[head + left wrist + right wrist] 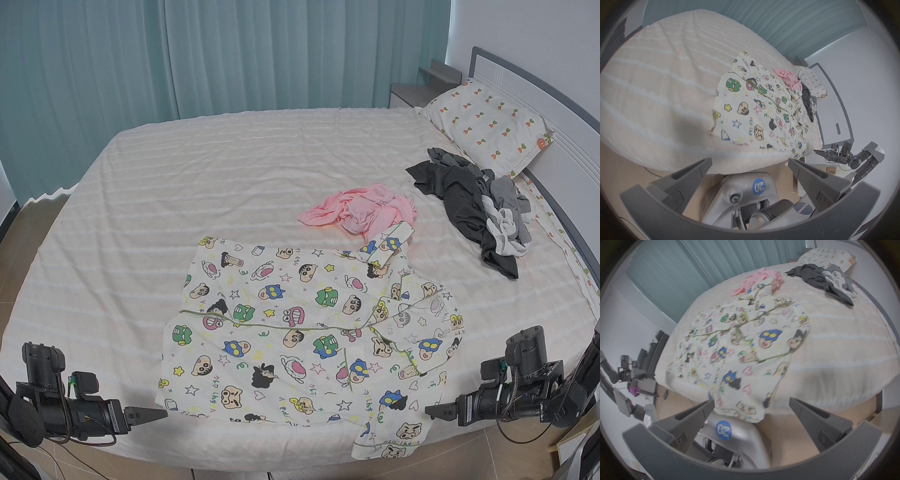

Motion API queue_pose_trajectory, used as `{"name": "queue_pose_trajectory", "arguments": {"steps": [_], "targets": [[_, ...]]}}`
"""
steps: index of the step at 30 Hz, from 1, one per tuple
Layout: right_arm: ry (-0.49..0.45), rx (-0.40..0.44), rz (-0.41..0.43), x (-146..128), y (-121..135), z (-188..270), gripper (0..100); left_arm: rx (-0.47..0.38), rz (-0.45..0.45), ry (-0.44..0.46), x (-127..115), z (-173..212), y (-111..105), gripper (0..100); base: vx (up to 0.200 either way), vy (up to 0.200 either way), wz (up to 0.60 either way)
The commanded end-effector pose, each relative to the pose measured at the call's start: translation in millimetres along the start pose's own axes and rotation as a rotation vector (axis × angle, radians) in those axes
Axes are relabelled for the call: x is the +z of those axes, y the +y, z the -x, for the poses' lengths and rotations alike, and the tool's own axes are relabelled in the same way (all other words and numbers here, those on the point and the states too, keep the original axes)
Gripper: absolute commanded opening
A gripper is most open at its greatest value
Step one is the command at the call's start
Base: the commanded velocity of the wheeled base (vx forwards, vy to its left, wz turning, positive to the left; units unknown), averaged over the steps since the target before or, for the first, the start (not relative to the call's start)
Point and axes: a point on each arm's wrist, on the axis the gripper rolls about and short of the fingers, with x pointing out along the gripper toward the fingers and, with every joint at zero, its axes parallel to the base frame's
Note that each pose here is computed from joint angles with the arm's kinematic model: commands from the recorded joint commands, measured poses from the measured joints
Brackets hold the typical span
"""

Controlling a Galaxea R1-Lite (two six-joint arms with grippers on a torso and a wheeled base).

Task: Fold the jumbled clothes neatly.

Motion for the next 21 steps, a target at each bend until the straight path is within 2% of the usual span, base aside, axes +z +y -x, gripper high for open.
{"name": "queue_pose_trajectory", "arguments": {"steps": [1, 6, 8, 11, 21], "targets": [[0.060, 0.032, -0.004, -9, 4, -14, 100, 0.002, 0.008, 0.008, -3, 1, 0, 100, 0.000, 0.000, 0.00], [0.080, 0.015, -0.021, -14, -1, -37, 100, 0.000, 0.053, 0.002, -1, 0, 0, 100, 0.000, 0.000, 0.00], [0.033, 0.029, -0.057, -14, -1, -47, 100, -0.007, 0.118, -0.015, 5, -2, -1, 100, 0.000, 0.000, 0.00], [0.005, 0.038, -0.086, -14, 0, -54, 100, -0.012, 0.157, -0.024, 9, -3, -2, 100, 0.000, 0.000, 0.00], [0.012, 0.016, -0.106, -12, -7, -73, 100, -0.005, 0.174, -0.012, 12, -8, 2, 100, 0.000, 0.000, 0.00]]}}
